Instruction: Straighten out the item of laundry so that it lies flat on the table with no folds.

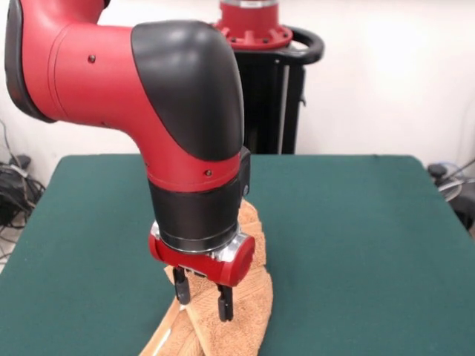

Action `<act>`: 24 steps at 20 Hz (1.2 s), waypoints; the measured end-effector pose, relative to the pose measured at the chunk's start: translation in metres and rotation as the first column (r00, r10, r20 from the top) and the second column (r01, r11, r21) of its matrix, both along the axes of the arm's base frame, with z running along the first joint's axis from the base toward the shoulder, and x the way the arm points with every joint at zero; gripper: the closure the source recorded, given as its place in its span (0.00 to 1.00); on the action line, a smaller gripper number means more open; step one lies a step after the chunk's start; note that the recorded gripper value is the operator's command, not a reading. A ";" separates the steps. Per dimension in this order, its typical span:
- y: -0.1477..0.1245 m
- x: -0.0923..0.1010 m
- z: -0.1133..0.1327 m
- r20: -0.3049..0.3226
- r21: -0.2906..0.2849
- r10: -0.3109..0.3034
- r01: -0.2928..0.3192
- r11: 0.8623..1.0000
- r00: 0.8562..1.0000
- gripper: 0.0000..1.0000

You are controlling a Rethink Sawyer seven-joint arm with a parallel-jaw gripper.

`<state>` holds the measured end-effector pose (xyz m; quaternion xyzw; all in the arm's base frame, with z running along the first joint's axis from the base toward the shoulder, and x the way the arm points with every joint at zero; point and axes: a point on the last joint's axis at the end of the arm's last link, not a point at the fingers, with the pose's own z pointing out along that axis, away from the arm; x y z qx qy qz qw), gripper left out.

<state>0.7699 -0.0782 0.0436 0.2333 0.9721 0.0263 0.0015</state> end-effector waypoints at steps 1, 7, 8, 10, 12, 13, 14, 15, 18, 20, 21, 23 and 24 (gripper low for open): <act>0.000 0.001 0.003 0.004 -0.002 0.000 0.000 1.000 1.000 0.00; -0.002 0.005 0.013 0.018 -0.007 0.000 0.000 1.000 1.000 0.00; -0.002 0.005 0.014 0.018 -0.005 0.000 0.000 1.000 1.000 0.00; -0.002 0.005 0.015 0.016 0.003 -0.002 0.002 1.000 1.000 0.00; -0.001 0.006 0.014 0.010 0.024 -0.005 0.005 1.000 1.000 0.00; -0.002 0.006 0.013 0.004 0.040 -0.009 0.008 0.999 1.000 0.00; -0.002 0.006 0.013 0.000 0.052 -0.011 0.011 0.999 1.000 0.00; -0.002 0.005 0.012 -0.004 0.060 -0.013 0.013 0.998 1.000 0.00; -0.002 0.001 0.010 -0.017 0.082 -0.018 0.019 0.996 1.000 0.00; -0.001 -0.010 0.009 -0.038 0.100 -0.020 0.024 0.995 0.999 0.00; 0.000 -0.014 0.009 -0.046 0.106 -0.020 0.025 0.994 0.999 0.00; 0.001 -0.022 0.009 -0.061 0.119 -0.022 0.029 0.992 0.998 0.00; 0.002 -0.030 0.010 -0.073 0.135 -0.025 0.034 0.990 0.997 0.00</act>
